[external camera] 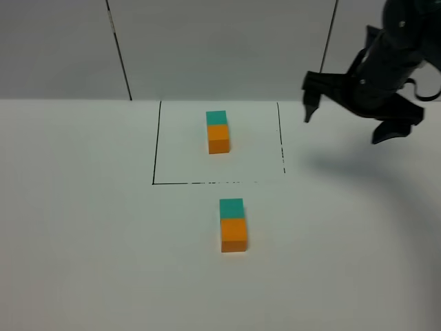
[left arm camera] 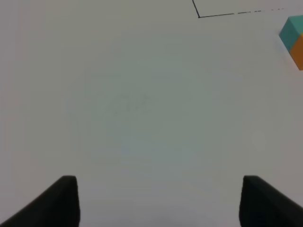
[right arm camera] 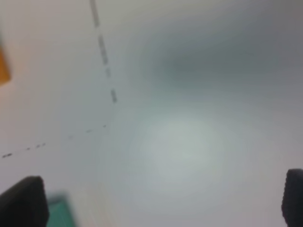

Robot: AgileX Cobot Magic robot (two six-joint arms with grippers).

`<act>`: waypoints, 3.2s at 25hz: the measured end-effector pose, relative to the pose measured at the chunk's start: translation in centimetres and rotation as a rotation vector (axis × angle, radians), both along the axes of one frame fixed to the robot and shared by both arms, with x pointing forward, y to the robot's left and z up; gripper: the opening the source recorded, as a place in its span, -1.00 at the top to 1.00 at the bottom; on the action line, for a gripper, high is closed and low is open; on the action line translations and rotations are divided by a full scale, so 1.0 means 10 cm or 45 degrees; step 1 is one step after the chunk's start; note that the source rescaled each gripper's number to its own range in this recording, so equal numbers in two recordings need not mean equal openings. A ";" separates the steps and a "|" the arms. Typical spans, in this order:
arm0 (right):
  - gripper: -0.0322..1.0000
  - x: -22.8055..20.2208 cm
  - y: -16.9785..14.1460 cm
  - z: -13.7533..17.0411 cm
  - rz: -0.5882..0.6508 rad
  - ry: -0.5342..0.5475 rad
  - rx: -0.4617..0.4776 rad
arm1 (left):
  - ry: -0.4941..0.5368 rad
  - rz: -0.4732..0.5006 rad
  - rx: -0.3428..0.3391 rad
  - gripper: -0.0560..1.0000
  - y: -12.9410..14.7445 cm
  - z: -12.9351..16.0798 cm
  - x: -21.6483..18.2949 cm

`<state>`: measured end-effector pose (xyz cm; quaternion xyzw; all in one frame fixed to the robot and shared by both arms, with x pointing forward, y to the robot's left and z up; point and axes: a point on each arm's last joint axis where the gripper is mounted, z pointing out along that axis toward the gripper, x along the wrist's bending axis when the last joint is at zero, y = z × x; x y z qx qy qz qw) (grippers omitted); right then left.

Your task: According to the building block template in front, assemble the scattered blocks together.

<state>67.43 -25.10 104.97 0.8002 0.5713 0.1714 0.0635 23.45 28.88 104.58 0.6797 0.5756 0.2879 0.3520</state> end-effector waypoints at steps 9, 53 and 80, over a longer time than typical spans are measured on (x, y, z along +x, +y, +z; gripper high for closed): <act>-1.00 -0.74 -0.90 0.40 -0.254 -0.102 -0.083 | 0.000 0.000 0.000 -0.06 0.00 0.00 0.00; -0.54 -4.40 -0.60 0.01 -0.089 -0.923 -0.374 | 0.000 0.000 0.000 -0.06 0.00 0.00 0.00; -0.53 -4.41 -0.60 0.01 -0.086 -0.936 -0.377 | 0.000 0.000 0.000 -0.06 0.00 0.00 0.00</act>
